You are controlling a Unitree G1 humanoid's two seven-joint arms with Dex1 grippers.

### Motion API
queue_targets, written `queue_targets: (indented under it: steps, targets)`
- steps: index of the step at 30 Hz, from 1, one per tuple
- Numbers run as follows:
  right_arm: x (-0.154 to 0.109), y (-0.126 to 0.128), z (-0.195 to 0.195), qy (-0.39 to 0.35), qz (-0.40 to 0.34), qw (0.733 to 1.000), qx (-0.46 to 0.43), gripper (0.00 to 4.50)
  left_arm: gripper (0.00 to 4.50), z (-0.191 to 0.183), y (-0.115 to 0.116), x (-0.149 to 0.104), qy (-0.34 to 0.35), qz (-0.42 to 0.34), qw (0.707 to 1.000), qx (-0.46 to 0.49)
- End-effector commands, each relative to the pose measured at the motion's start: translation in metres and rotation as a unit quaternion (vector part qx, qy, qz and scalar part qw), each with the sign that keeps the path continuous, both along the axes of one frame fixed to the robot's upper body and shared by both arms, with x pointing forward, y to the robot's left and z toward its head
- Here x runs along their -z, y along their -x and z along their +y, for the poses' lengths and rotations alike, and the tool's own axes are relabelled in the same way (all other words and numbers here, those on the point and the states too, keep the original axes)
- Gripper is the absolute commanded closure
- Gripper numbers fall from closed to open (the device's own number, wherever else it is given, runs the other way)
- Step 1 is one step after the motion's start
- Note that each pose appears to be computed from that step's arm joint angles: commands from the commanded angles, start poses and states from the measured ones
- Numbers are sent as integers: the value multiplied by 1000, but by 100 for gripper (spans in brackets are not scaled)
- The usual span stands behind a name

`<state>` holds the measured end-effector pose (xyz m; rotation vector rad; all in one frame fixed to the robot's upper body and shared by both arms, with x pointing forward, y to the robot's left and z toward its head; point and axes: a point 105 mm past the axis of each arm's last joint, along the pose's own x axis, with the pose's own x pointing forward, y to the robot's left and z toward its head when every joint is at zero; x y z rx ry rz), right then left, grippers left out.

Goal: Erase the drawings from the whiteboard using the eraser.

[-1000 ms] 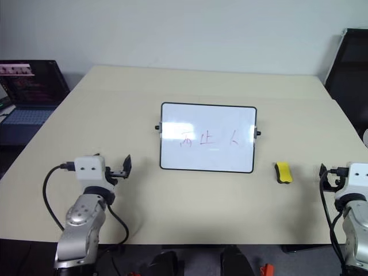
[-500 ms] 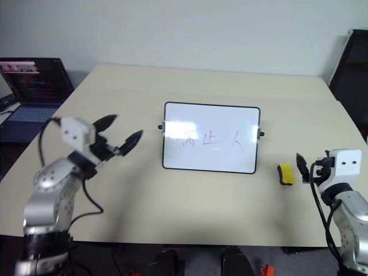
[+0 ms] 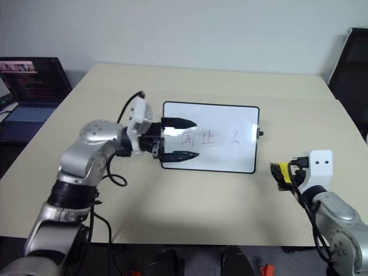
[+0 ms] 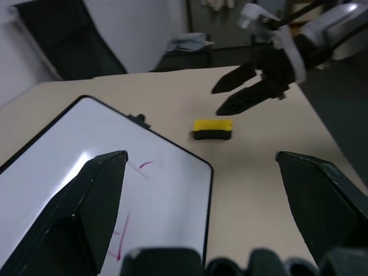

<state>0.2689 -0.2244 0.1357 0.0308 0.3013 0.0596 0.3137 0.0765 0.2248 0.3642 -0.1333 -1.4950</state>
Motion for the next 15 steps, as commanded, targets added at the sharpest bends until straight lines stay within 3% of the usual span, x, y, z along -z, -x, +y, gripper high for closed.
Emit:
queue_targets:
  steps: [1, 15]
  targets:
    - [-2, -5, -7, 9, 4, 1000, 22, 3, 0, -10, 9, -9, -15, -22, 998, 58]
    - [20, -29, -30, 23, 34, 999, 30, 3, 0, -14, 14, 1, -26, -36, 997, 68]
